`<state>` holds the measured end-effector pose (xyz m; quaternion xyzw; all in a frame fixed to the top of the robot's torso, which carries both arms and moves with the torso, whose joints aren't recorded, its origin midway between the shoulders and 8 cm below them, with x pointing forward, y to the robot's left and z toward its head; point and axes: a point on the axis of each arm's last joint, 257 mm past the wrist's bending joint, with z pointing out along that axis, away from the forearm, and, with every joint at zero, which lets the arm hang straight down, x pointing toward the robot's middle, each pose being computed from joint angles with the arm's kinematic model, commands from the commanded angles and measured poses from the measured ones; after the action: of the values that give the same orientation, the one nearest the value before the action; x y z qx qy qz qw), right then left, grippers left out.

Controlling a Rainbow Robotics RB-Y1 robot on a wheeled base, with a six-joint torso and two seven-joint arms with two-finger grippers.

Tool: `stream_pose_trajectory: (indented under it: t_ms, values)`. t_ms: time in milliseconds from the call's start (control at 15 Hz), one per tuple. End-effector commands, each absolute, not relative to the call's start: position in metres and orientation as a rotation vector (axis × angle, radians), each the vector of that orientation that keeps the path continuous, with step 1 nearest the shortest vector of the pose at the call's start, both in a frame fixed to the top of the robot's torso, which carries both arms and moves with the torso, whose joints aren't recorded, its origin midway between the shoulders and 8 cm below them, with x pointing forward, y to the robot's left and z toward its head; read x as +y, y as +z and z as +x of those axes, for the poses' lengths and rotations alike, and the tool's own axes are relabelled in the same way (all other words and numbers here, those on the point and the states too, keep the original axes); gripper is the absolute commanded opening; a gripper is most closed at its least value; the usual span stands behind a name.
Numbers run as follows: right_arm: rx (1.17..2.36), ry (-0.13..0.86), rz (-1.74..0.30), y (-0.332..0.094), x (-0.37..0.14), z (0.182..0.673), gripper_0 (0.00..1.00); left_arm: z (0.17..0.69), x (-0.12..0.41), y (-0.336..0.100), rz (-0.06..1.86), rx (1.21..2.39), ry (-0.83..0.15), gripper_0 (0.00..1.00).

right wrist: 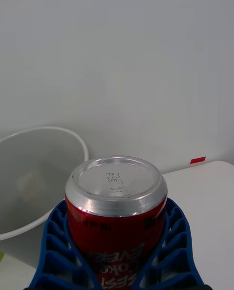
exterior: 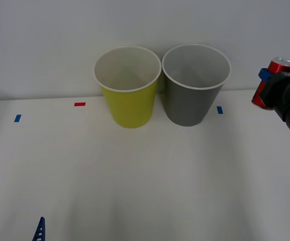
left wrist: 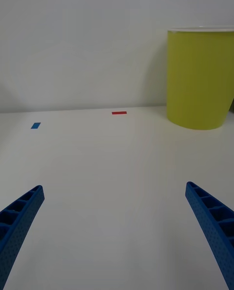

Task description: Put cans in the gray bin and PET bottles in the light green bin.

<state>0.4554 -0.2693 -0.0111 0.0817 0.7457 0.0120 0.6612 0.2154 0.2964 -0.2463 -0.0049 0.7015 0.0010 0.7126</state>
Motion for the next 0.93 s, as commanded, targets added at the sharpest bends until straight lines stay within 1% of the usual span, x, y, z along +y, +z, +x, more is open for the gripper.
stream_pose_trajectory:
  t_ms: [67, 333, 533, 600, 667, 933]
  values:
    - [1.652, 0.044, 0.137, 0.018, -0.254, 0.47, 0.0, 0.215, 0.296, -0.246, -0.011, 1.555, 0.002, 1.0]
    - [1.633, 0.046, 0.076, 0.04, -0.24, 0.504, 0.0, 0.215, 0.296, -0.246, -0.011, 1.555, 0.002, 1.0]
    - [1.576, 0.107, 0.018, 0.06, -0.225, 0.533, 0.0, 0.215, 0.296, -0.246, -0.011, 1.555, 0.002, 1.0]
    - [1.537, 0.143, -0.003, 0.066, -0.22, 0.543, 0.0, 0.215, 0.296, -0.246, -0.011, 1.555, 0.002, 1.0]
    - [1.511, 0.157, -0.013, 0.069, -0.218, 0.548, 0.0, 0.215, 0.296, -0.246, -0.011, 1.555, 0.002, 1.0]
    - [1.466, 0.143, -0.107, 0.082, -0.199, 0.565, 0.0, 0.215, 0.296, -0.246, -0.011, 1.555, 0.002, 1.0]
